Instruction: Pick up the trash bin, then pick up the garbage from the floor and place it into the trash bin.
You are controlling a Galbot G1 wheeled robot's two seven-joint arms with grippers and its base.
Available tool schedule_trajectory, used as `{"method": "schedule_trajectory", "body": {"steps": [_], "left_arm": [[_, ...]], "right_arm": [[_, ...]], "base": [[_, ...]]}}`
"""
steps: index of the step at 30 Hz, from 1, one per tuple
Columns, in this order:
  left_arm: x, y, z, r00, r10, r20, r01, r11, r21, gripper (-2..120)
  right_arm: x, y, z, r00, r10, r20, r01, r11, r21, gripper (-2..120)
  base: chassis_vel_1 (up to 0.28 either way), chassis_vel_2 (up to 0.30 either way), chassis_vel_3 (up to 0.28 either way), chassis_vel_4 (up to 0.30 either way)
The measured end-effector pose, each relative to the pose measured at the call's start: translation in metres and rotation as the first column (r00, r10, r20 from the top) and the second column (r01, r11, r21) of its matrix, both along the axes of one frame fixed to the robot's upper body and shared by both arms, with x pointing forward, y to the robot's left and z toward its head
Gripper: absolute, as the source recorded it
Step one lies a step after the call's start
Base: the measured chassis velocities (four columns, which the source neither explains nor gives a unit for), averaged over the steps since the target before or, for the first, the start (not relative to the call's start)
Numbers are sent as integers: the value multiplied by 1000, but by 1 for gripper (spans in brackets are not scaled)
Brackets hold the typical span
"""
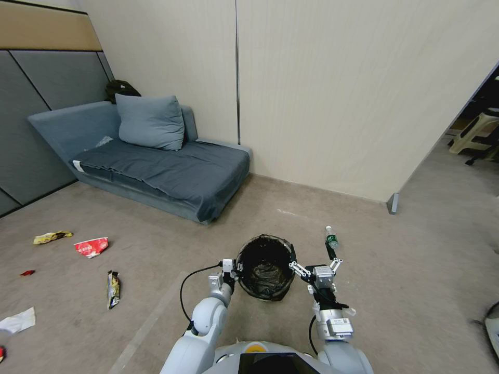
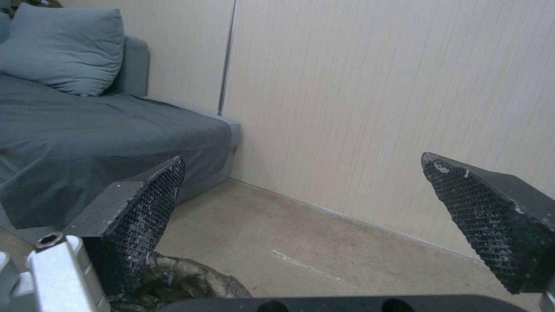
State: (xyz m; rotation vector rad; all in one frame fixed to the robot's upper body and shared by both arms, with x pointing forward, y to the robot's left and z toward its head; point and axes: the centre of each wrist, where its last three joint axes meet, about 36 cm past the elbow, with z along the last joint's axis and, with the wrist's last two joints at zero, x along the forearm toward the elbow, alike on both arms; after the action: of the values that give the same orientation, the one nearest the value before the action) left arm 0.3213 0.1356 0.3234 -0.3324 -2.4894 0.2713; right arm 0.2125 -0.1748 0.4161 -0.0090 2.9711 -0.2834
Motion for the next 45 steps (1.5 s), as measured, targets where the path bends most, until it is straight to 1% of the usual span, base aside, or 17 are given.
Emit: {"method": "schedule_trajectory", "body": {"steps": [3, 19, 25, 28, 45], "left_arm": [[-2, 2, 6, 999, 28, 29, -28, 1000, 8, 4], [-1, 3, 7, 999, 33, 39, -34, 999, 9, 4], [0, 3, 8, 999, 33, 40, -34, 999, 9, 3], [0, 3, 8, 999, 33, 40, -34, 999, 9, 3], [0, 4, 8, 999, 34, 43, -34, 999, 8, 3]], "right_arm": [[1, 2, 1, 1000, -8, 8, 8, 1000, 5, 100], [2, 0, 0, 1000, 7, 25, -7, 999, -31, 100], [1, 3, 0, 1000, -8, 28, 8, 1000, 25, 100], [1, 3, 1, 999, -12, 31, 10, 999, 34, 100], [-2, -3, 13, 997, -40, 59, 38, 999, 39, 100]], "base": [[0, 0, 0, 0], [0, 0, 0, 0], [0, 0, 0, 0], [0, 0, 0, 0], [0, 0, 0, 0]]}}
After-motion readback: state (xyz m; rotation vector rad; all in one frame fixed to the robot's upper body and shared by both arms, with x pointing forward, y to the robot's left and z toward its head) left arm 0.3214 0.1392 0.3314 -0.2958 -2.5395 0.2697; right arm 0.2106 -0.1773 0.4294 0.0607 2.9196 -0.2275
